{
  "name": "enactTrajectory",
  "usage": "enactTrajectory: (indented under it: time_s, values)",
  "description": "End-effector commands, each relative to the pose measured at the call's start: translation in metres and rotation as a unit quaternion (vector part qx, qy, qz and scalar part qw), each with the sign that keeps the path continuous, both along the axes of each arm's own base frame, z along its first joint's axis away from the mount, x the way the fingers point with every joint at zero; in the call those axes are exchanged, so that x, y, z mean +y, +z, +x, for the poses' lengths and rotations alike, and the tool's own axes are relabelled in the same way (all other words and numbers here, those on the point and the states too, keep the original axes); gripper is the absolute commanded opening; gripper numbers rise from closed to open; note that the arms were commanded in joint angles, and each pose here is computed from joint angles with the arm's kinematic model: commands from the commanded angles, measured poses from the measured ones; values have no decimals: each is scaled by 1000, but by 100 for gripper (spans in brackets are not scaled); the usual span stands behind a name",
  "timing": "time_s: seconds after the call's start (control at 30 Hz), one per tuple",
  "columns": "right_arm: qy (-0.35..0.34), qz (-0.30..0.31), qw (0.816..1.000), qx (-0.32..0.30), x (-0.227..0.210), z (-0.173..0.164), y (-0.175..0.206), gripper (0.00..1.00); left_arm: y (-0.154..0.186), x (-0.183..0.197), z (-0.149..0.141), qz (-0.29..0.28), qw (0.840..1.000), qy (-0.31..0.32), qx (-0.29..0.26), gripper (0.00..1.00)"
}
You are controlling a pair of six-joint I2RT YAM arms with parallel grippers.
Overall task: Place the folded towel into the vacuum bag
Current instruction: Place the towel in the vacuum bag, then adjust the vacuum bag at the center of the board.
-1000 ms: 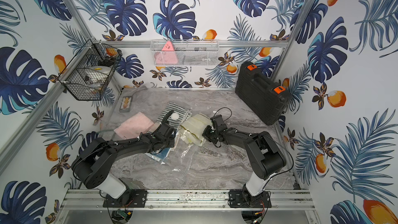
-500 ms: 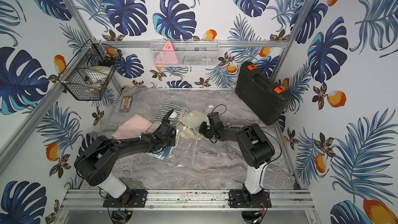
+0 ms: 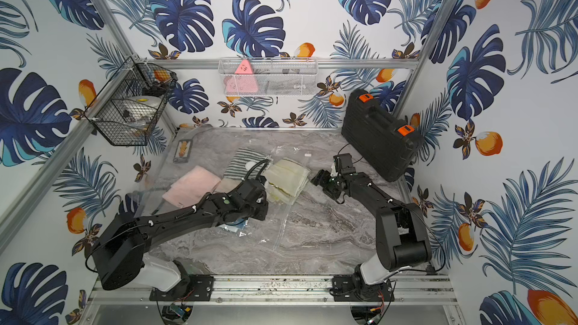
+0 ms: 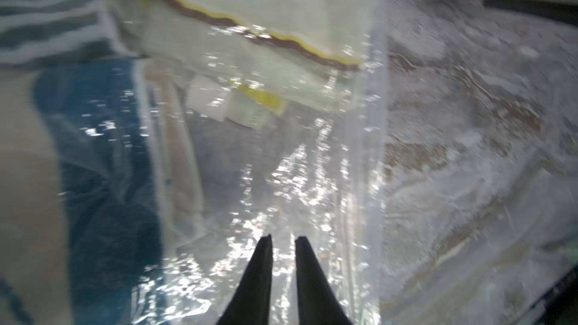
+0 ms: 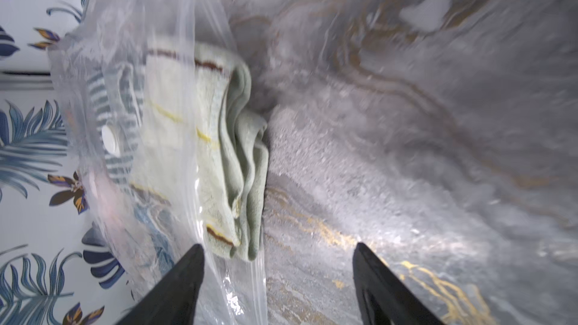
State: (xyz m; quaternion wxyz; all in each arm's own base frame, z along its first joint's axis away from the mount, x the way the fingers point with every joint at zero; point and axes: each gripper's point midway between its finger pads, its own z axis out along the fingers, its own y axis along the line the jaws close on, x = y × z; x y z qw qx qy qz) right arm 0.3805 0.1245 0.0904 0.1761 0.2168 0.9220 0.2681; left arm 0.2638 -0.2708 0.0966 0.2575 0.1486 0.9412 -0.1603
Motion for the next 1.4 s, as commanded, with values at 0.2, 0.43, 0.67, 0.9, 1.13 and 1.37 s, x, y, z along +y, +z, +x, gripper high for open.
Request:
enactTrajectory:
  time_s: [0.2,0.43,0.67,0.9,1.13,1.37]
  values:
    - [14,40,999,-5,8,93,-16,79,-1,-31,-51,82,993,-86,-8,60]
    - [24,95,995,2,29,126,-51,73,-32,-33,-79,197,974,-114,7,78]
    - [28,117,993,-12,37,144,-50,69,-38,-24,-73,238,967,-94,-13,80]
    - [36,136,990,-7,50,154,-65,50,-19,-37,-76,181,977,-106,-19,83]
    - [30,201,979,-30,61,158,-41,5,-20,-52,-88,133,979,-152,-9,99]
    - [12,213,977,-31,60,150,-29,0,-47,-18,-62,305,943,-129,-35,94]
